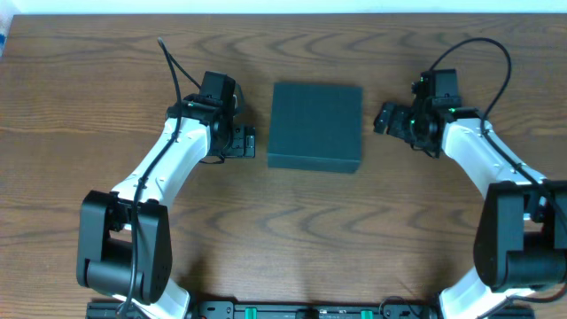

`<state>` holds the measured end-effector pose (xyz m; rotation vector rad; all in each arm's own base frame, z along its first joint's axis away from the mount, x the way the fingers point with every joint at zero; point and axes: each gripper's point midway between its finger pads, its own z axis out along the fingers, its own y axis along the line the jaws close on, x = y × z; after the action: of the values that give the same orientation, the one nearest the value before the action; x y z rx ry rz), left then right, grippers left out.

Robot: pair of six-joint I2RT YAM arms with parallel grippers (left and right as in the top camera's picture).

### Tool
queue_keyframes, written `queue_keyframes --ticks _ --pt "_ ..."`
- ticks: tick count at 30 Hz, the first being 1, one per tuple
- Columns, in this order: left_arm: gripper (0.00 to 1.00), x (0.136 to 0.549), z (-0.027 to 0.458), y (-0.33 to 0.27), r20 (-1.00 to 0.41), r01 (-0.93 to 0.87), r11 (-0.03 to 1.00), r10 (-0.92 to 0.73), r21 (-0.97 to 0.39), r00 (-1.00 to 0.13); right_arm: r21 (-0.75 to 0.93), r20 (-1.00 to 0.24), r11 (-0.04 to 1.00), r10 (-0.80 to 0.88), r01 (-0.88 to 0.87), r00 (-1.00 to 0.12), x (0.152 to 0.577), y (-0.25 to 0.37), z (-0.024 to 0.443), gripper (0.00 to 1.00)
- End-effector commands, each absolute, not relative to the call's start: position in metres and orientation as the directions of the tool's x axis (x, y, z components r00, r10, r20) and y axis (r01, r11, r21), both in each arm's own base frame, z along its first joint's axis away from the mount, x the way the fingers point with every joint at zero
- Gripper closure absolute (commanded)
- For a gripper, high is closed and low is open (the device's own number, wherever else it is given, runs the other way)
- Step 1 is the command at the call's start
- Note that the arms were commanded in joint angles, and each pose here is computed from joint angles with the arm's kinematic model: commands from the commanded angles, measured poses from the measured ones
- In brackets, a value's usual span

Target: Pack container

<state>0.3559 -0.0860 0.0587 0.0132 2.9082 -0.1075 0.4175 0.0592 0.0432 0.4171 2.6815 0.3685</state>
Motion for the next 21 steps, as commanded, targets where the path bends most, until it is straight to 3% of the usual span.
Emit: queue_keyframes --ticks 1,12,21 --pt "0.05 0.356 0.058 -0.092 -0.229 0.029 0.997 0.012 -0.073 -0.973 0.337 -0.367 0.917 0.338 0.215 -0.867 0.426 0.071 0.049 0.01" --pt "0.04 0.352 0.052 -0.119 -0.230 0.095 0.992 0.075 -0.078 -0.970 0.355 -0.409 0.916 0.331 0.186 -0.850 0.436 0.083 0.055 0.01" --pt "0.04 0.341 0.048 -0.119 -0.178 0.018 0.996 0.001 -0.091 -0.984 0.354 -0.410 0.917 0.330 0.185 -0.851 0.436 0.083 0.055 0.01"
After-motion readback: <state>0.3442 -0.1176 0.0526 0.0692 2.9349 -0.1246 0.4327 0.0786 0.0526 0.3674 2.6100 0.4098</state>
